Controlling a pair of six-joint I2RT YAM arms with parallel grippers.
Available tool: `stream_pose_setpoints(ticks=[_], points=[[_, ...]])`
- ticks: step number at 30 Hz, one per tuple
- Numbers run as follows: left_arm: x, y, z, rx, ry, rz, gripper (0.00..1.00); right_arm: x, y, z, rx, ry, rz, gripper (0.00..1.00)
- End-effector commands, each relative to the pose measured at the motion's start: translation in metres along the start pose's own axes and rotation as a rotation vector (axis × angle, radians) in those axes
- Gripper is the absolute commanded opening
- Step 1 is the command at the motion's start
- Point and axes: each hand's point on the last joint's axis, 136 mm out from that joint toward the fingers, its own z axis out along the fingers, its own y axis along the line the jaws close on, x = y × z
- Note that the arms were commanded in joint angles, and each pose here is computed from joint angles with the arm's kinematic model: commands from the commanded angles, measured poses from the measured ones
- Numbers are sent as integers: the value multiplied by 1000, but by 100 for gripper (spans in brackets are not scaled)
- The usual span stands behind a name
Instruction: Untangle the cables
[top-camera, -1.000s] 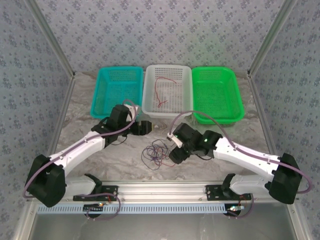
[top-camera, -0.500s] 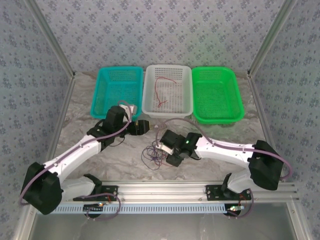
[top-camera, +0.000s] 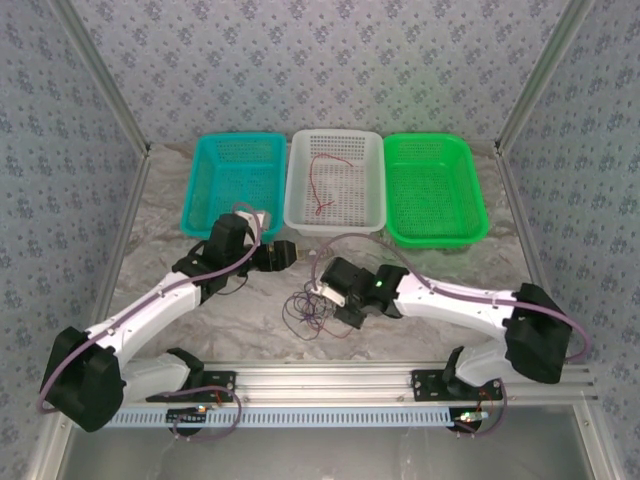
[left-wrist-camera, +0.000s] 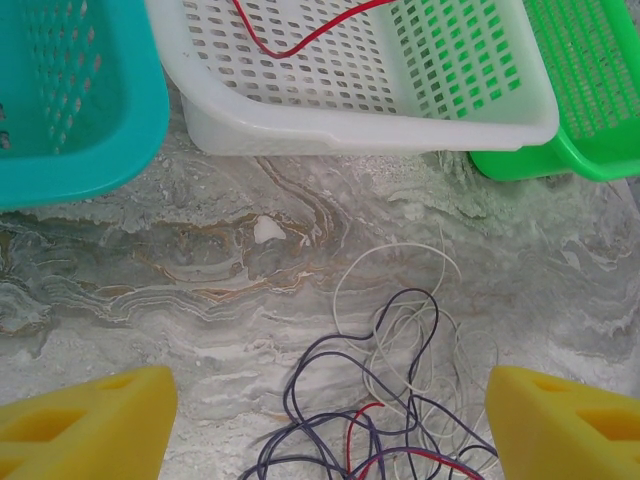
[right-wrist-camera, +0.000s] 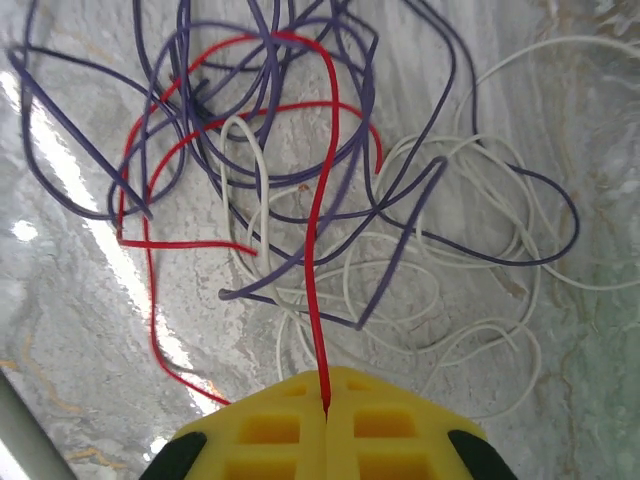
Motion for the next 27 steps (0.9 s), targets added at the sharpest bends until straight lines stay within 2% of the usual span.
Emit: stream_pose_setpoints(ticks=[1,10,16,21,27], points=[[-5,0,-3,-1,-17,-8,81,-14,-5,-35,-19,-105,68,0],[-17,-24,-6,105,-53,33,81,-47,-39,-124,1,-425,202,1],[-21,-67,-11,210,-72,180,81,-69,-54,-168,-28,-632,263,2],[-25,-102,-14,323,-104,269,80,-83,-55,-180,-60,-690,249,2],[-33,-115,-15,361,-142,282,79,-87,-60,-183,-36,-699,260,2]])
